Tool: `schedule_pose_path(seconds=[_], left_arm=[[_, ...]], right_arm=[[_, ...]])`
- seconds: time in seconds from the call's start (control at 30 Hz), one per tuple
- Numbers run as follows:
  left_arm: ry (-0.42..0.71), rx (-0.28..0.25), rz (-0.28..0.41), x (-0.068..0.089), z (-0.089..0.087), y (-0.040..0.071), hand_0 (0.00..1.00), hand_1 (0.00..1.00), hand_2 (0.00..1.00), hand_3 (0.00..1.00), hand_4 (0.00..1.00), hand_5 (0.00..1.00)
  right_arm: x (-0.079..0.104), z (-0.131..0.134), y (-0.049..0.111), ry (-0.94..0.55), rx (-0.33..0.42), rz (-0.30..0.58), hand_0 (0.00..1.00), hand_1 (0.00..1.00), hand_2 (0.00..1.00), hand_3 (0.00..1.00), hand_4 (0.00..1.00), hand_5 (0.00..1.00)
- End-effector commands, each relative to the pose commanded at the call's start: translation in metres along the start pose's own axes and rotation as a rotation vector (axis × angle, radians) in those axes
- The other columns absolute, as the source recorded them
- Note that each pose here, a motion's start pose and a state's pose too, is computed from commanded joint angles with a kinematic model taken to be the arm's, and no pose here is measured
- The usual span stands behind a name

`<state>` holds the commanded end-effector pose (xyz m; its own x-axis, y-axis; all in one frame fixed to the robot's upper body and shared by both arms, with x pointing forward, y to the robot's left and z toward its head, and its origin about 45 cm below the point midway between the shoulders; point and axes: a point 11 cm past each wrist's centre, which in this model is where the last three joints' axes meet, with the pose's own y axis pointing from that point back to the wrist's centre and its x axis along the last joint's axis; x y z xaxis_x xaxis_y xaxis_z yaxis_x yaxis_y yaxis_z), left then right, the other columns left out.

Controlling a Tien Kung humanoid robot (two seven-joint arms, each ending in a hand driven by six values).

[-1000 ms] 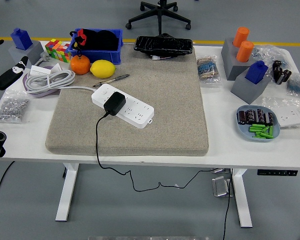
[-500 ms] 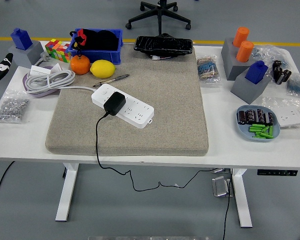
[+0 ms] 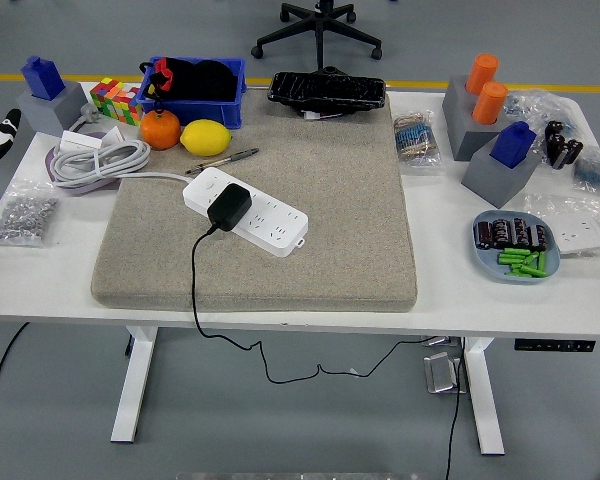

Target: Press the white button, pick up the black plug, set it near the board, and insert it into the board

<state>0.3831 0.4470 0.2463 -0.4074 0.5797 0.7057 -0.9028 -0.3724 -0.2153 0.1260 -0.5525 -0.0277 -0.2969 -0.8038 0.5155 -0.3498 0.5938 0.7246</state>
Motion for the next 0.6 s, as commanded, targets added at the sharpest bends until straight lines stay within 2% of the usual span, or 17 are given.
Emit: schedule_pose_path(seconds=[0.3,0.6], left_arm=[[0.002,-0.004,0.013,0.0048,0.0019,-0.0017,0.987,0.953,0.904,0.872,0.811,0.647],[0.001,0.013,0.007,0.0031,-0.0026,0.0015,0.988,0.953,0.904,0.861,0.812,0.65]], right_arm=[[0.0037,-0.0011,-0.0004,-0.009,0.002,0.009,0.683,0.591,0.583,0.575,0.623,0.309],[0.0017,0.0026,0.0001,-0.016,-0.006,0.005,0.683,0.591,0.585,0.575,0.624,0.311]])
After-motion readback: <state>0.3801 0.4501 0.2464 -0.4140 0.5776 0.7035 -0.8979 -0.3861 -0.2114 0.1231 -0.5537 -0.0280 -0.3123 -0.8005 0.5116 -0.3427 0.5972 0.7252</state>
